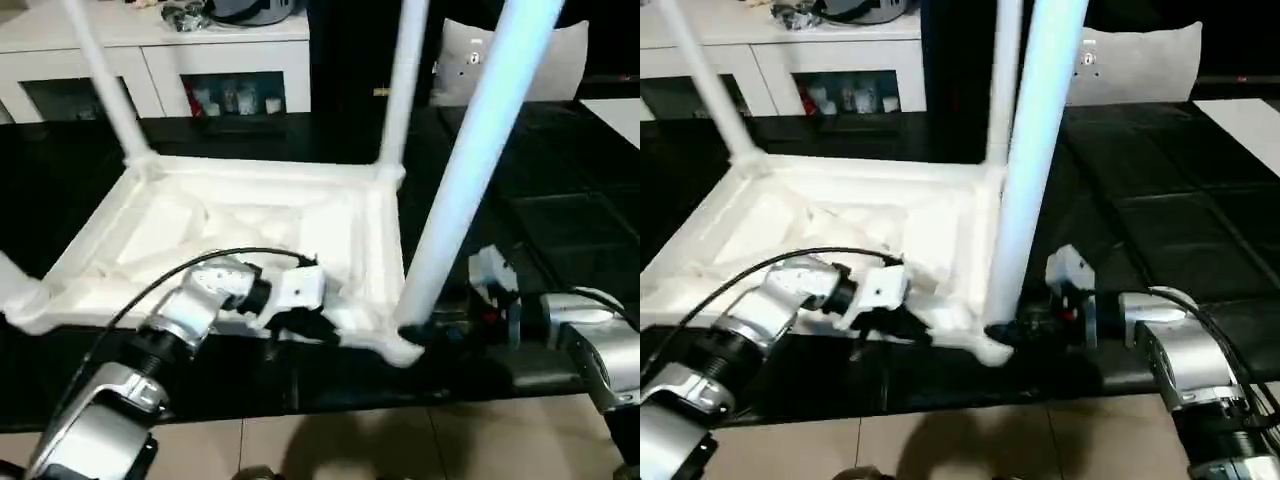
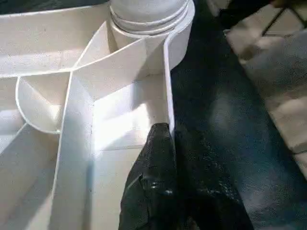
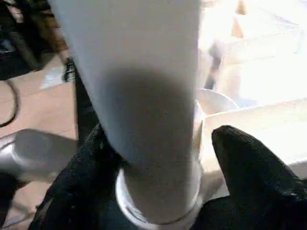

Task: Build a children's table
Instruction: Rotate leg to tighten

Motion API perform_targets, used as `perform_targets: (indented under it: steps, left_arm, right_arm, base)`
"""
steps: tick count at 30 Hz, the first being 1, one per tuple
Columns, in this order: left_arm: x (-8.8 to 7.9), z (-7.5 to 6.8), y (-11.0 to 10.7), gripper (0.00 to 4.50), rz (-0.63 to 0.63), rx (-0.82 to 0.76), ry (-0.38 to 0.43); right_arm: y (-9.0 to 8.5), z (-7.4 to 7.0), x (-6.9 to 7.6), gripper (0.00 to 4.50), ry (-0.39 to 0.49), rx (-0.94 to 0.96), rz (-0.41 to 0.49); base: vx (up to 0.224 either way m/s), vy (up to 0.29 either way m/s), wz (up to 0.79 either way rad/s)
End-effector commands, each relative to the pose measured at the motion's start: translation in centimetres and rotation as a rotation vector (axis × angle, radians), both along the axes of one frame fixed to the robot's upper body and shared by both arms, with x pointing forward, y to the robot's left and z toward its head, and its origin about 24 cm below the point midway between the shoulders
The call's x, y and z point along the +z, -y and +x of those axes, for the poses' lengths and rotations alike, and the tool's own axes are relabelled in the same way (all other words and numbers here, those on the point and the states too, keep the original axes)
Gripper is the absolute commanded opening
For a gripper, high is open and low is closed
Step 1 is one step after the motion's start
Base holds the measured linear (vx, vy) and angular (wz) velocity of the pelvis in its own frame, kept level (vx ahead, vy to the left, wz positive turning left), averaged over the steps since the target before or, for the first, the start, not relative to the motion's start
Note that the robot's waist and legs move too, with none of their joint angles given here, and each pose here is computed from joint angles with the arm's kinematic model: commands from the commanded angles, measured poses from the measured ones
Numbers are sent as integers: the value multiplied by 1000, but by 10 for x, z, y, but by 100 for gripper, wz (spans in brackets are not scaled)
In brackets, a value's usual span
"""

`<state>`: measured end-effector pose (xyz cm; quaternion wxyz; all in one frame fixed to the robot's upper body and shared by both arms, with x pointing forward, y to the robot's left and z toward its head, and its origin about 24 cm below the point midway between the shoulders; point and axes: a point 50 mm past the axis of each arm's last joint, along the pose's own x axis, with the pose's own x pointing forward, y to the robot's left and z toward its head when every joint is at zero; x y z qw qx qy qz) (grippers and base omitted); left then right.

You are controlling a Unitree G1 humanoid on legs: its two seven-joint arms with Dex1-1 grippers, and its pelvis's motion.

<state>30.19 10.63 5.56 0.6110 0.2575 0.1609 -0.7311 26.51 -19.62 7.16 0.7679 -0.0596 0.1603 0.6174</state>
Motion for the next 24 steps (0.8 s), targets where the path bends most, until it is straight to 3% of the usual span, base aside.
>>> perform_targets:
  steps: [1, 6, 10, 16, 18, 21, 24]
  left_arm:
    - [12, -3, 10, 0, 6, -123, 31]
    - [11, -4, 10, 0, 16, -145, 26]
    - [10, -4, 9, 0, 13, -147, 16]
    - [10, -5, 10, 0, -25, -104, -13]
    - [9, -4, 14, 0, -51, -39, -28]
    - [8, 2, 24, 0, -91, 116, -18]
    - [9, 5, 33, 0, -131, 197, -15]
  right_arm:
    - [1, 1, 3, 295, -6, 23, -1]
    - [3, 8, -7, 250, -44, 45, -5]
    - [5, 15, -24, 214, -94, 48, -4]
    - [9, 18, -47, 198, -144, -6, 24]
    - [10, 21, -53, 196, -150, -88, 58]
    - [8, 37, -59, 195, -107, -335, 20]
    - [3, 46, -60, 195, -83, -452, 50]
  base:
    - [0, 0, 0]
    - [0, 0, 0]
    - [0, 0, 0]
    - [0, 0, 0]
    - [0, 0, 0]
    - [0, 0, 0]
    - [0, 0, 0]
